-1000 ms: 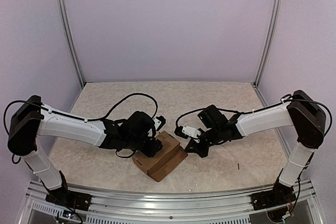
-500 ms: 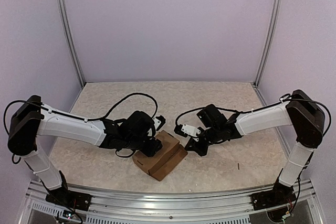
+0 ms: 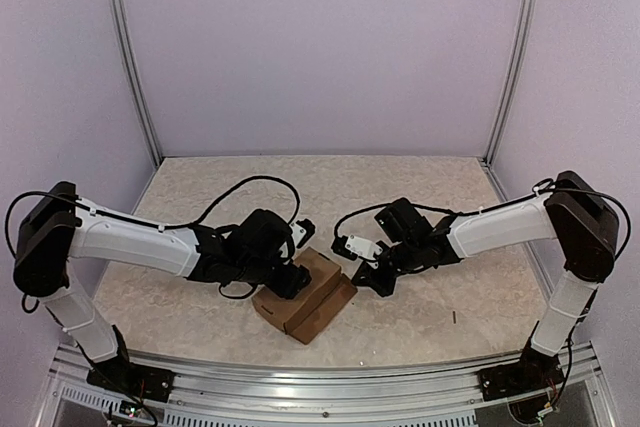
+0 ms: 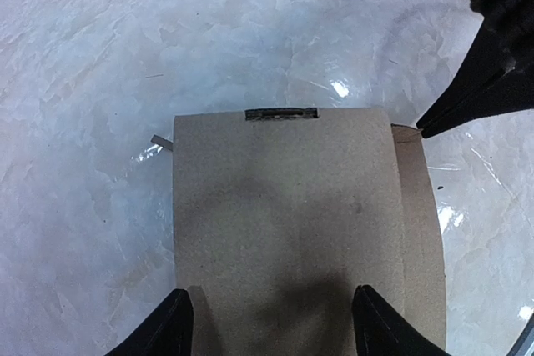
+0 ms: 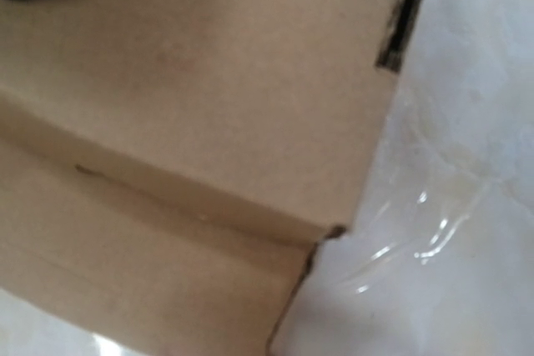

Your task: Fold the paper box

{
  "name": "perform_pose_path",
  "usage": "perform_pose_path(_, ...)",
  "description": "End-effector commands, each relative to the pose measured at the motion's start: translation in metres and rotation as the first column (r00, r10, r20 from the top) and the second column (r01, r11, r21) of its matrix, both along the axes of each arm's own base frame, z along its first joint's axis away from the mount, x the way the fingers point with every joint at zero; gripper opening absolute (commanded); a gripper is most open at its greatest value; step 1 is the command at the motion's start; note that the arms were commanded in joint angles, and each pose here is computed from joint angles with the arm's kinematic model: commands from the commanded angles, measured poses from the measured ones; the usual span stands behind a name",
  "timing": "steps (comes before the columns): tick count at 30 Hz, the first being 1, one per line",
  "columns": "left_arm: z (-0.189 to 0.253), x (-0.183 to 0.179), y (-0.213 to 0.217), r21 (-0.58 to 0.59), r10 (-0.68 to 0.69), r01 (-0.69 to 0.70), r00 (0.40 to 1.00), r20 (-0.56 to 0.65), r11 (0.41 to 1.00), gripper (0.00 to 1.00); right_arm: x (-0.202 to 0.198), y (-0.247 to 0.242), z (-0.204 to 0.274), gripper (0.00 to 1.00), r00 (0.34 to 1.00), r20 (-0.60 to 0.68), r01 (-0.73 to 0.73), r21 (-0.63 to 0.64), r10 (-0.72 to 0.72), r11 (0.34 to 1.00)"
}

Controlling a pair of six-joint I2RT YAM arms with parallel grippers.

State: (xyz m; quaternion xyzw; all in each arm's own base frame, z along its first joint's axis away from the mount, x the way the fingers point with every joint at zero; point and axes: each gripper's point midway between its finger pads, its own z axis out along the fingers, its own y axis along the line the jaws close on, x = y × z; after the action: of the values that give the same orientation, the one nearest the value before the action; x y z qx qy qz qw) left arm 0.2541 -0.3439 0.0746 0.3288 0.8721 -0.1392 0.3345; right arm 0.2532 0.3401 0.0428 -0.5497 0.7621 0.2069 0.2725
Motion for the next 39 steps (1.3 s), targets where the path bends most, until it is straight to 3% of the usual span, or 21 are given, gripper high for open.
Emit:
perform_pose_path(1,0.041,0.021,0.003,-0.120,0.049,-0.046,0.999,0.022,0.992,0.68,0.009,0.004,0.008,0.00,1.000,0.031,0.001,0.021,-0.002,1.000)
perform_pose_path(3,0.051,0.031,0.009,-0.172,0.076,-0.075,0.997,-0.006,0.982,0.71,0.009,0.004,0.008,0.00,1.000,0.030,-0.006,0.022,0.006,1.000)
perform_pose_path(7,0.045,0.046,0.023,-0.162,0.101,-0.111,0.992,-0.069,0.980,0.74,0.007,0.006,0.010,0.00,0.999,0.031,-0.024,0.030,0.023,0.999)
perform_pose_path(12,0.022,0.038,0.018,-0.138,0.038,-0.065,0.981,-0.192,0.988,0.80,0.009,0.006,0.011,0.00,0.999,0.037,-0.025,0.036,0.024,0.999)
perform_pose_path(21,-0.009,0.023,0.017,-0.124,-0.010,-0.034,0.942,-0.335,0.992,0.80,0.010,0.006,0.009,0.00,0.999,0.037,-0.025,0.040,0.023,0.999)
perform_pose_path(31,-0.041,0.013,0.010,-0.005,-0.044,0.045,0.949,-0.311,0.999,0.73,0.015,0.006,0.010,0.01,0.999,0.036,-0.014,0.051,0.012,0.999)
perform_pose_path(39,-0.048,0.009,0.008,0.001,-0.075,0.079,0.954,-0.291,0.997,0.71,0.024,0.002,0.017,0.00,0.998,0.066,0.014,0.050,-0.017,0.999)
